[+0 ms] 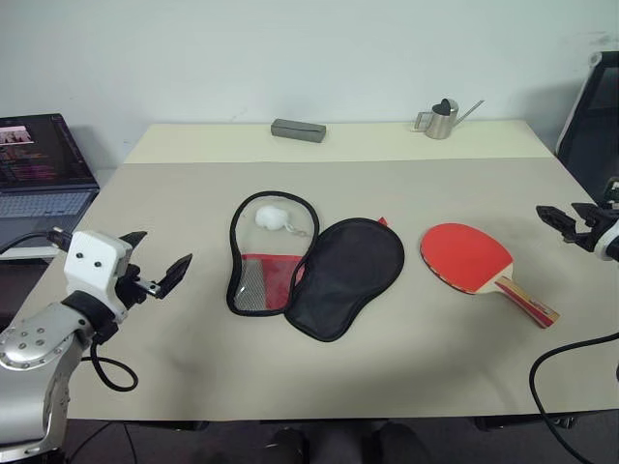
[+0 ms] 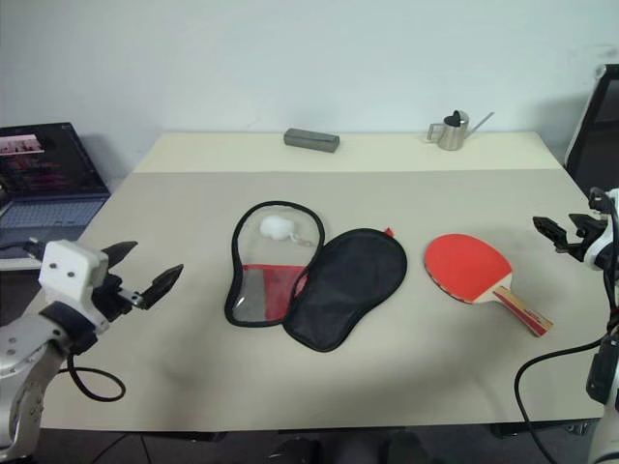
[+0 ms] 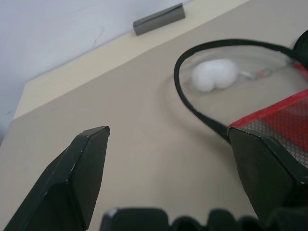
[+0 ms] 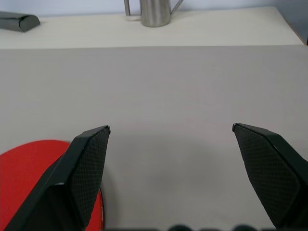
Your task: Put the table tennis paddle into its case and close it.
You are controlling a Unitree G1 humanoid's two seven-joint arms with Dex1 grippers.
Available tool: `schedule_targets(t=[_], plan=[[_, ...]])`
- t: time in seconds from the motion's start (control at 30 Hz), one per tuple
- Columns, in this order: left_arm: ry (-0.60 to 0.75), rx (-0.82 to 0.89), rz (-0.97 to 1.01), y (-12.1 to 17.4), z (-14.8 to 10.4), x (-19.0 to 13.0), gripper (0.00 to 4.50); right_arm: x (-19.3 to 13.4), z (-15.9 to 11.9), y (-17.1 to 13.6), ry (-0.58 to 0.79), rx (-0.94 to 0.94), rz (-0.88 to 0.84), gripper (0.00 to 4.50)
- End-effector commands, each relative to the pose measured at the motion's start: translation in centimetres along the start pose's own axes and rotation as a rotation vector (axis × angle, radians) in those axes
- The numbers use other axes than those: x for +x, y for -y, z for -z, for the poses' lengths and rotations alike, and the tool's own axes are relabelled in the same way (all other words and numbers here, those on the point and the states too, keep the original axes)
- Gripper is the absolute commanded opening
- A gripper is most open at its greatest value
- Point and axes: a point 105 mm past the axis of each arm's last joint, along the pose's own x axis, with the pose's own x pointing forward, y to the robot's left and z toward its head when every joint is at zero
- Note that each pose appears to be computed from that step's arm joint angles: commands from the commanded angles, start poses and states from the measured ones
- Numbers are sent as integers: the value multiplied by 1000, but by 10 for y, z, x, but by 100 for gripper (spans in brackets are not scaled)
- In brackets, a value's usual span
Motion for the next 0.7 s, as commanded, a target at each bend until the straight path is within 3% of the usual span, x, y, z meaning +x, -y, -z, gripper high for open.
schedule_targets(t=[0.03, 0.2, 0.7], plan=[[34, 41, -40, -6, -8, -2, 428, 0, -23, -1, 38, -64, -16, 446], [56, 25, -64, -5, -8, 0, 428, 4, -38, -9, 79, -72, -59, 446], [99, 7, -39, -18, -14, -13, 428, 7, -30, -24, 33, -80, -168, 446]])
